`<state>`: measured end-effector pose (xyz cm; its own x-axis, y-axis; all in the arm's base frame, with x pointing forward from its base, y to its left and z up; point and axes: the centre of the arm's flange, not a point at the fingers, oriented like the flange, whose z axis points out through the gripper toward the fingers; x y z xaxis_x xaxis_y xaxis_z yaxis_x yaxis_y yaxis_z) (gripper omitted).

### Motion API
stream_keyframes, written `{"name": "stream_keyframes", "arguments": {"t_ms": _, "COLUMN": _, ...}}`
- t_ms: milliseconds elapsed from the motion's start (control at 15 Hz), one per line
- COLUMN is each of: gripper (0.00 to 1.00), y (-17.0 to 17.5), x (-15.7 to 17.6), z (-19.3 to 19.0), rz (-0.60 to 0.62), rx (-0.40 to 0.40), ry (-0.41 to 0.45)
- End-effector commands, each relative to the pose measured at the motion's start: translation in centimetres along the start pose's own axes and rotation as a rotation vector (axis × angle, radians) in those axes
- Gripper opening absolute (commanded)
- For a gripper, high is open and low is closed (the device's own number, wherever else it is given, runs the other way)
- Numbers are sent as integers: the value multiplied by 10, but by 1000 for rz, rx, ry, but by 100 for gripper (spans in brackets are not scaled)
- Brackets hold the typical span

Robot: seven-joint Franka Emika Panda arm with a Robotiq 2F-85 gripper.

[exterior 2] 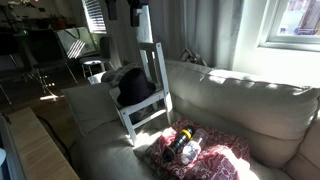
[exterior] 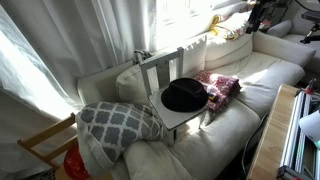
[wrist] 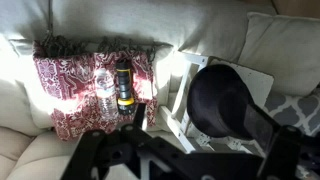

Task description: Turn the chair ninety degrees anticlockwise, pick up the hat and hang it on the right corner of the chair backrest

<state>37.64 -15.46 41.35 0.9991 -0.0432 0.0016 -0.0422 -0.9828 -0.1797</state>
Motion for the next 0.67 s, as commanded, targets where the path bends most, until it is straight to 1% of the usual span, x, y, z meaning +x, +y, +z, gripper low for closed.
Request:
{"name": "stream_keyframes", "arguments": {"t_ms": 0, "gripper": 100, "y": 0, "x": 0, "z": 0, "rz": 0, "rx": 0, "ry": 0}}
{"name": "stream_keyframes", "arguments": {"t_ms": 333, "gripper": 100, "y": 0, "x": 0, "z": 0, "rz": 0, "rx": 0, "ry": 0}}
{"name": "stream_keyframes", "arguments": {"t_ms": 467, "gripper": 100, "y": -32, "x": 22, "z": 19, "rz": 41, "rx": 26, "ry": -27}}
{"name": "stream_keyframes", "arguments": {"t_ms": 533, "gripper": 100, "y": -51, "x": 31, "z": 25, "rz": 82, "rx": 24, "ry": -25}}
{"name": "stream_keyframes", "arguments": {"t_ms": 600, "gripper": 100, "y": -68, "x": 39, "z": 30, "rz": 149, "rx": 16, "ry": -41}}
